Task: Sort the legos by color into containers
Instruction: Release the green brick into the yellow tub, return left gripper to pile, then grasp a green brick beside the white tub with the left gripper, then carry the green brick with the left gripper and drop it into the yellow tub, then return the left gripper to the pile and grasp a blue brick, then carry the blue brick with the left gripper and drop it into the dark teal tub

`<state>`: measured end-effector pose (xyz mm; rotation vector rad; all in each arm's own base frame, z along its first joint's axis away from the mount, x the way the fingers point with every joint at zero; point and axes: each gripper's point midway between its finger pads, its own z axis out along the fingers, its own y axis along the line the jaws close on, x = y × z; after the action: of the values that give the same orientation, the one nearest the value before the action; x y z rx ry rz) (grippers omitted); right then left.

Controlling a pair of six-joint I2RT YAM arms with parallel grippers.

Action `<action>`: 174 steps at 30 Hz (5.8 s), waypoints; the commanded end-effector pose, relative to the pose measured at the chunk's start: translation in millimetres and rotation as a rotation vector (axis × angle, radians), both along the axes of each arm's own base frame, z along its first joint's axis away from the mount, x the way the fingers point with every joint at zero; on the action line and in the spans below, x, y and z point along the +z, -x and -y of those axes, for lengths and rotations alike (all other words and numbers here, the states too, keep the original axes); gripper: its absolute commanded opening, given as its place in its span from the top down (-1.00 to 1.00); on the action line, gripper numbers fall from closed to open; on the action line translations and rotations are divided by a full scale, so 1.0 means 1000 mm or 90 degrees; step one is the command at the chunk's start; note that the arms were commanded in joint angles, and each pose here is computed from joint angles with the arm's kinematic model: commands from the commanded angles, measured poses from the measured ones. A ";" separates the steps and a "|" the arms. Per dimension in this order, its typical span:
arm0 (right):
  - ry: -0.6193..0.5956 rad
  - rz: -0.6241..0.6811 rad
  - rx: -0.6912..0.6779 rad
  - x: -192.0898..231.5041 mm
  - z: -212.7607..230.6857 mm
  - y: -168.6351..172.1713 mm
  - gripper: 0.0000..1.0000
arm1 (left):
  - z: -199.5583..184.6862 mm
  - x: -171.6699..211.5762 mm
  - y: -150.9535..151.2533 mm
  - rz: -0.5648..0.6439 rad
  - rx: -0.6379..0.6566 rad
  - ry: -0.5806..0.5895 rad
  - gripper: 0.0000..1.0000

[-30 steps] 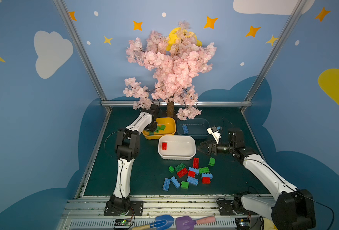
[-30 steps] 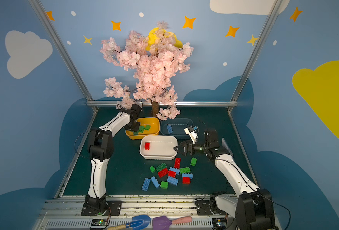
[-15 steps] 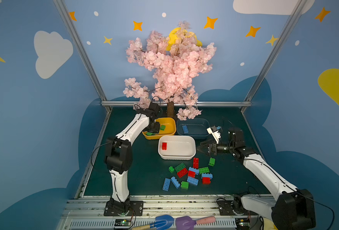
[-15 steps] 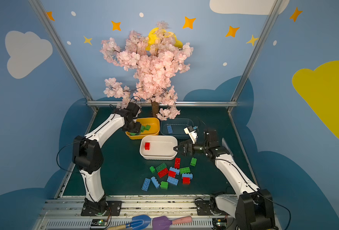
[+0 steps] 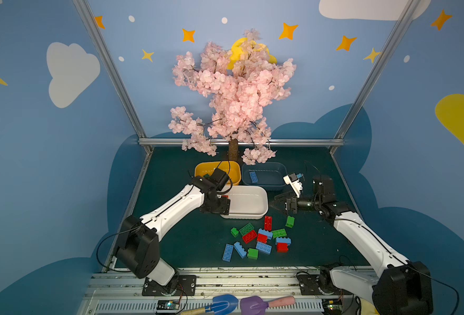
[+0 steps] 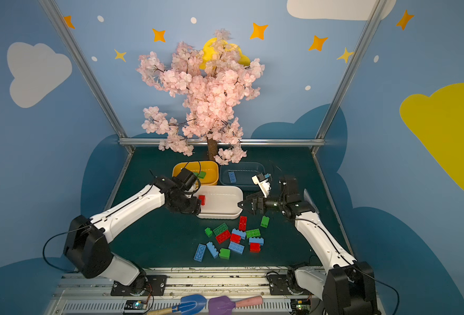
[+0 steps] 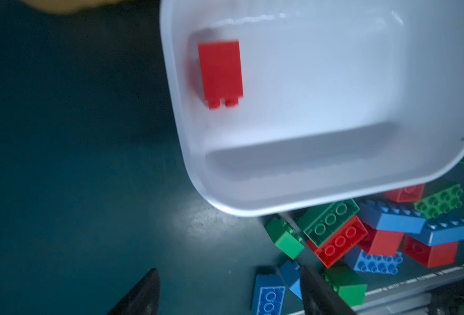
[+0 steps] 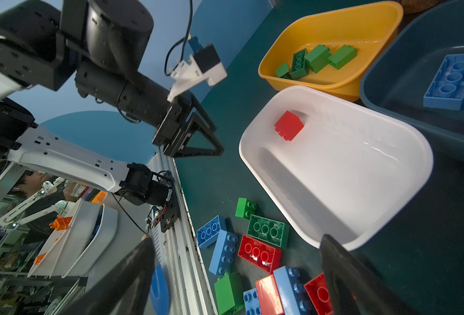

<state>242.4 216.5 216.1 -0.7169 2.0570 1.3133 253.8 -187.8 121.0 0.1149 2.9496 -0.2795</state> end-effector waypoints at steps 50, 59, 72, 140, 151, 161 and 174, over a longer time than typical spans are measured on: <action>0.005 0.008 -0.009 0.000 0.007 0.015 -0.86 | 0.044 -0.070 0.036 -0.061 0.316 -0.076 0.61; 0.001 0.011 -0.010 0.002 0.007 0.013 -0.86 | 0.022 0.001 0.002 0.035 0.176 -0.060 0.61; -0.014 0.017 -0.009 0.009 0.003 0.005 -0.86 | -0.017 0.053 -0.153 0.216 0.025 -0.045 0.59; 0.047 -0.031 0.004 -0.013 -0.009 0.027 -0.85 | 0.021 -0.036 0.112 -0.085 -0.057 0.001 -0.69; 0.052 -0.036 0.003 -0.018 -0.010 0.028 -0.85 | 0.041 -0.082 0.135 -0.117 -0.085 -0.044 -0.42; 0.058 -0.029 -0.002 -0.019 -0.008 0.029 -0.85 | 0.039 -0.103 0.133 -0.126 -0.085 -0.111 0.20; 0.062 -0.005 -0.049 -0.013 0.000 0.015 -0.85 | 0.051 -0.001 0.055 0.006 -0.109 -0.062 0.34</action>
<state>223.2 219.2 198.8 -0.6811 2.1679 1.2128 180.5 -245.6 102.3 0.3097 2.9959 -0.1892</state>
